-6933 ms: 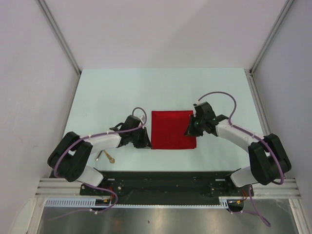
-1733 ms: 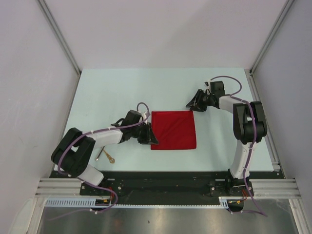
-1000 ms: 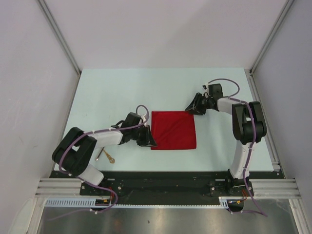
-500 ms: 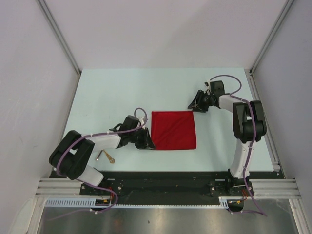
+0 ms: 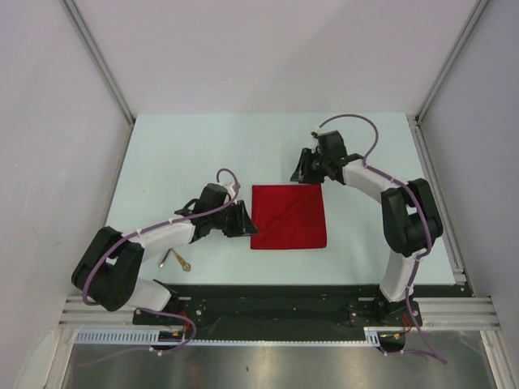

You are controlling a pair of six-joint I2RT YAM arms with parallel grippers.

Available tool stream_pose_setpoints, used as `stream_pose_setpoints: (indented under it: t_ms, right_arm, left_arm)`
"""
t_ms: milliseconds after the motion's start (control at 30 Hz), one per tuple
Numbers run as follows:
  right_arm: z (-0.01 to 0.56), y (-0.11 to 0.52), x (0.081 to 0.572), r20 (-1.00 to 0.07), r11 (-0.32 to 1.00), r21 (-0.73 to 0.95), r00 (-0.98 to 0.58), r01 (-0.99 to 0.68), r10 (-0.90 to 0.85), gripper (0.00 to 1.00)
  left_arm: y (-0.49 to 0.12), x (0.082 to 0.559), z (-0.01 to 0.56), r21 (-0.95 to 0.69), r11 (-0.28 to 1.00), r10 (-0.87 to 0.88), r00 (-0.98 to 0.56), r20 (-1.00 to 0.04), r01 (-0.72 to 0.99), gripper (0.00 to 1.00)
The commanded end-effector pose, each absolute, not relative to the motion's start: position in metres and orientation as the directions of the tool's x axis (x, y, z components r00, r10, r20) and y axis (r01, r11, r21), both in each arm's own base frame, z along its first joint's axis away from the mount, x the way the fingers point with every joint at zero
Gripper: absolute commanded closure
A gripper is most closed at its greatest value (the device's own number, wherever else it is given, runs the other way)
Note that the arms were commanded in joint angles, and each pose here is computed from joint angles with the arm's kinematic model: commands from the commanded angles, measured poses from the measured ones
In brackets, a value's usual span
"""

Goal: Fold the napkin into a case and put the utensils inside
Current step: Smooth out the upper triangle-folded napkin at the center of the board.

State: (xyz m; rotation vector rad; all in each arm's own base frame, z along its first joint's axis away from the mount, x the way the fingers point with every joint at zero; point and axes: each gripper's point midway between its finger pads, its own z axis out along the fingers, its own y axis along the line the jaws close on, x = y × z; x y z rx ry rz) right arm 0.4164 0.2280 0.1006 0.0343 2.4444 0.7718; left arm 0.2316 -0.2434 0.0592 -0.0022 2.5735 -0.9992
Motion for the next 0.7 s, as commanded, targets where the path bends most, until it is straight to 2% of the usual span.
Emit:
stream_pose_setpoints:
  t_ms: [0, 133, 433, 667]
  right_arm:
    - [0.104, 0.28, 0.426, -0.568, 0.84, 0.519, -0.798, -0.16, 0.199, 0.59]
    - [0.094, 0.309, 0.433, -0.593, 0.881, 0.453, -0.784, -0.136, 0.183, 0.58]
    - [0.071, 0.345, 0.436, -0.613, 0.917, 0.363, -0.784, -0.166, 0.101, 0.6]
    - [0.06, 0.357, 0.428, -0.604, 0.924, 0.335, -0.795, -0.182, 0.062, 0.63]
  left_arm:
    - [-0.237, 0.234, 0.053, -0.638, 0.762, -0.165, -0.918, -0.359, 0.112, 0.65]
    - [-0.233, 0.228, 0.04, -0.63, 0.77, -0.161, -0.928, -0.337, 0.095, 0.64]
    - [-0.237, 0.226, 0.036, -0.646, 0.755, -0.153, -0.928, -0.339, 0.111, 0.74]
    - [-0.237, 0.225, 0.037, -0.65, 0.751, -0.149, -0.928, -0.341, 0.118, 0.76]
